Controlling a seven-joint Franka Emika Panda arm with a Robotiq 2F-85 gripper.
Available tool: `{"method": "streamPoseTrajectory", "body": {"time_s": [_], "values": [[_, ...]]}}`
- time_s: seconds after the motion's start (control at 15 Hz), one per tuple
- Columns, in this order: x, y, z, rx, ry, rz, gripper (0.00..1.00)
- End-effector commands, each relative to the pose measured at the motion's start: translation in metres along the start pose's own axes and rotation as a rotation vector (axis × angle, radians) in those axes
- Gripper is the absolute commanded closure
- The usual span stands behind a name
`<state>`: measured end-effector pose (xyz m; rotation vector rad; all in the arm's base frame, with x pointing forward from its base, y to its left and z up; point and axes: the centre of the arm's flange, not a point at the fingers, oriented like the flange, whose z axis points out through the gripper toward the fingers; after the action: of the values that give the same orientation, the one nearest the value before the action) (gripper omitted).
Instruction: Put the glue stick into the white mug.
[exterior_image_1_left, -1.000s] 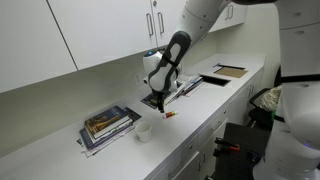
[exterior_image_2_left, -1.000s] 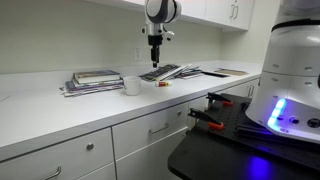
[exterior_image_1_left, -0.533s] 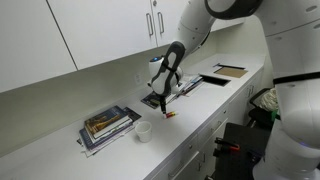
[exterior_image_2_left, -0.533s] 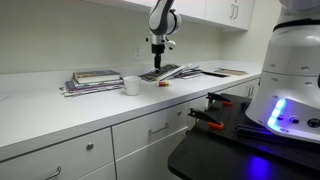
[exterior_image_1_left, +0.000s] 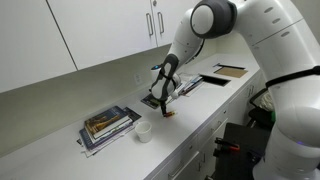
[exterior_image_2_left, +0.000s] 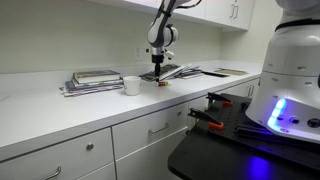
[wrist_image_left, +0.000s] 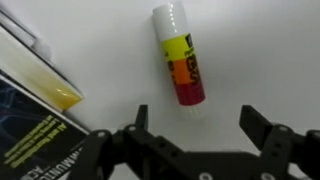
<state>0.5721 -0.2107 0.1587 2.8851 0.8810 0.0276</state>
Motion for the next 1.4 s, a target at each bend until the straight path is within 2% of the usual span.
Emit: {"method": "streamPoseTrajectory", "body": {"time_s": [0.0,0.07,0.2,0.27,0.4,0.73,0.87,0.93,1.07,1.33], "values": [[0.011,0.018,0.015,0.027,-0.005,-0.094,0.05],[0.012,0.018,0.02,0.034,-0.009,-0.125,0.09],[0.015,0.017,0.03,0.047,-0.019,-0.151,0.22],[0.015,0.018,0.035,0.052,-0.024,-0.15,0.4],[0.015,0.02,0.037,0.057,-0.023,-0.154,0.55],[0.013,0.012,0.012,0.078,0.007,-0.237,0.93],[0.015,0.008,0.001,0.086,0.015,-0.234,0.92],[0.017,0.007,-0.006,0.098,0.046,-0.205,0.92],[0.022,0.0,-0.022,0.128,0.19,-0.169,0.92],[0.028,-0.018,-0.051,0.149,0.407,-0.198,0.92]]}}
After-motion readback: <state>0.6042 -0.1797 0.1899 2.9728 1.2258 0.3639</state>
